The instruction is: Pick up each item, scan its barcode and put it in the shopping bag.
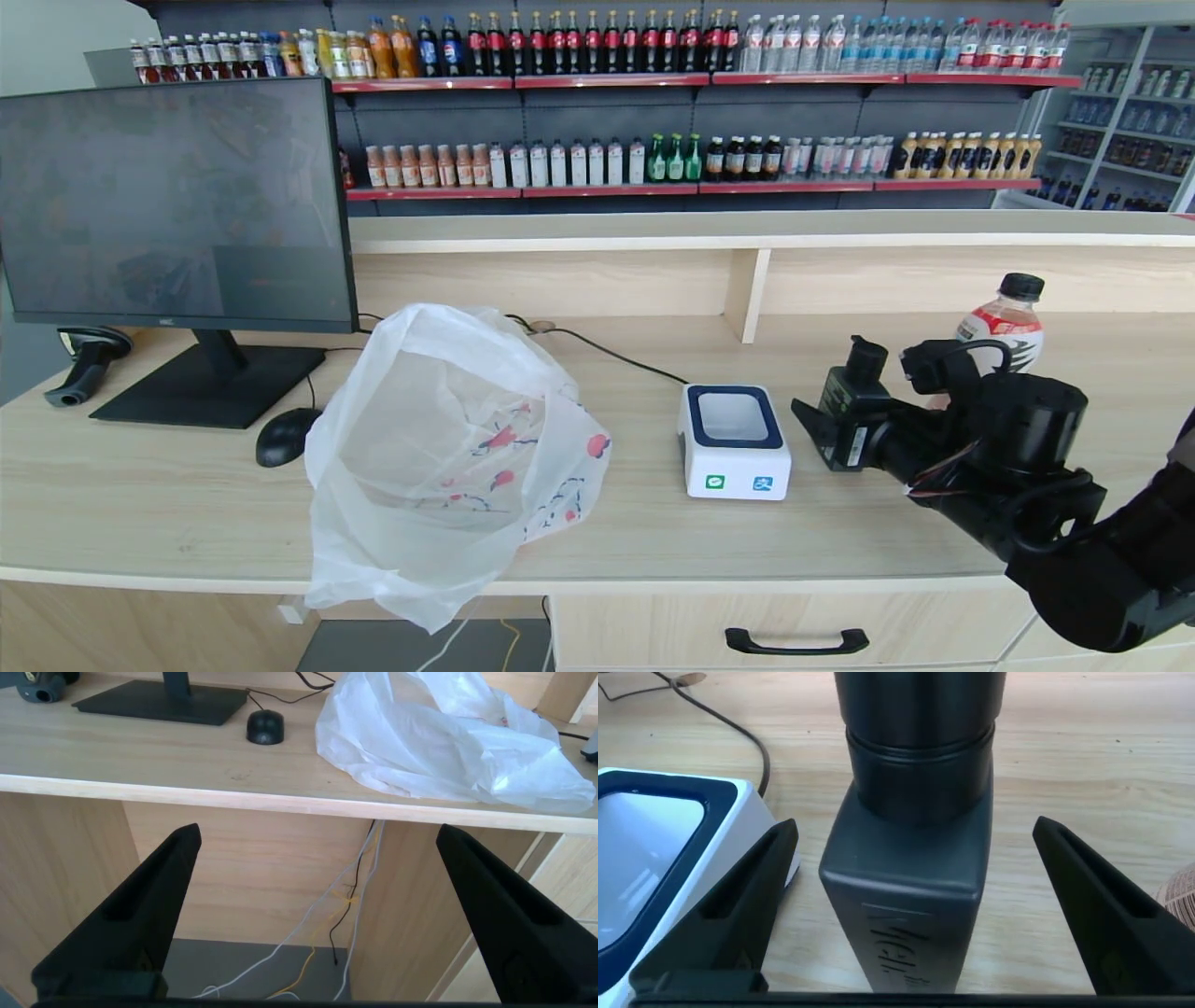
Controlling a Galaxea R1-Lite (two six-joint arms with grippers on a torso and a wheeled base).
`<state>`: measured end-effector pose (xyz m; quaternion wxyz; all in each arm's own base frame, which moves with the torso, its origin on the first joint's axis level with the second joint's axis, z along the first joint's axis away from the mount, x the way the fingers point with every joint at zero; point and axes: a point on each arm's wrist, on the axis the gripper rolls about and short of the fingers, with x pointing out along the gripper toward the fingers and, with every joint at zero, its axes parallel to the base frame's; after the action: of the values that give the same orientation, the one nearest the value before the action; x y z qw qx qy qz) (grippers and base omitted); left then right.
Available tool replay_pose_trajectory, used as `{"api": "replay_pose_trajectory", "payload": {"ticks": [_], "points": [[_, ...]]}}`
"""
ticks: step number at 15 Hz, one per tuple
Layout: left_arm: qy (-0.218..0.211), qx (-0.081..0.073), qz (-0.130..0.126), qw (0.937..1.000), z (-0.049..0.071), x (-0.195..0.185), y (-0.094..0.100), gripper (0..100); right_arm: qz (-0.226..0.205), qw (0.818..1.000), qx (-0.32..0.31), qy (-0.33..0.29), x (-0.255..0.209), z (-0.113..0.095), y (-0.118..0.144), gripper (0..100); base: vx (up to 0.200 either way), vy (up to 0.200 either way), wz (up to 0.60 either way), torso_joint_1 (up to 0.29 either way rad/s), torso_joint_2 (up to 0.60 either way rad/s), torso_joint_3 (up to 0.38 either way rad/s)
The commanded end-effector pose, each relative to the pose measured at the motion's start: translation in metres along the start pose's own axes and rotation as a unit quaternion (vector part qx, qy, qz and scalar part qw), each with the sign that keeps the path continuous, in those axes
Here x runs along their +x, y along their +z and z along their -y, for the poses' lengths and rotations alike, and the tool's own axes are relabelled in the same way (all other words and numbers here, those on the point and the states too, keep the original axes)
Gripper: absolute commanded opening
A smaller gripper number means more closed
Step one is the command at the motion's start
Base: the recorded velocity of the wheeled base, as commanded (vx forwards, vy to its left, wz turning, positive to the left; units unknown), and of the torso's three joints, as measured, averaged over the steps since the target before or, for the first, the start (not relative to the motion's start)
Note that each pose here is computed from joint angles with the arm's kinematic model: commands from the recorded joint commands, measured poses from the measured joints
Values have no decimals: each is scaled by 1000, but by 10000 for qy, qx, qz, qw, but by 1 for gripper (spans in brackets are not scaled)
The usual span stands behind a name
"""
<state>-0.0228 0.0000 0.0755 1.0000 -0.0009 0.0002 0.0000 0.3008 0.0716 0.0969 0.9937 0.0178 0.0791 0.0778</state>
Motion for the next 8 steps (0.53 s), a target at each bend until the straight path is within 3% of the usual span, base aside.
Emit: {"api": "replay_pose_trajectory", "payload": {"ticks": [1,8], "points": [[0,1,2,10000,0,0,0,100,-34,10000,3,-17,2,1,-2,100,0,0,0,0,0,0],[0,1,2,10000,0,0,0,100,-50,10000,-7,-11,2,1,-3,100,0,0,0,0,0,0]]}}
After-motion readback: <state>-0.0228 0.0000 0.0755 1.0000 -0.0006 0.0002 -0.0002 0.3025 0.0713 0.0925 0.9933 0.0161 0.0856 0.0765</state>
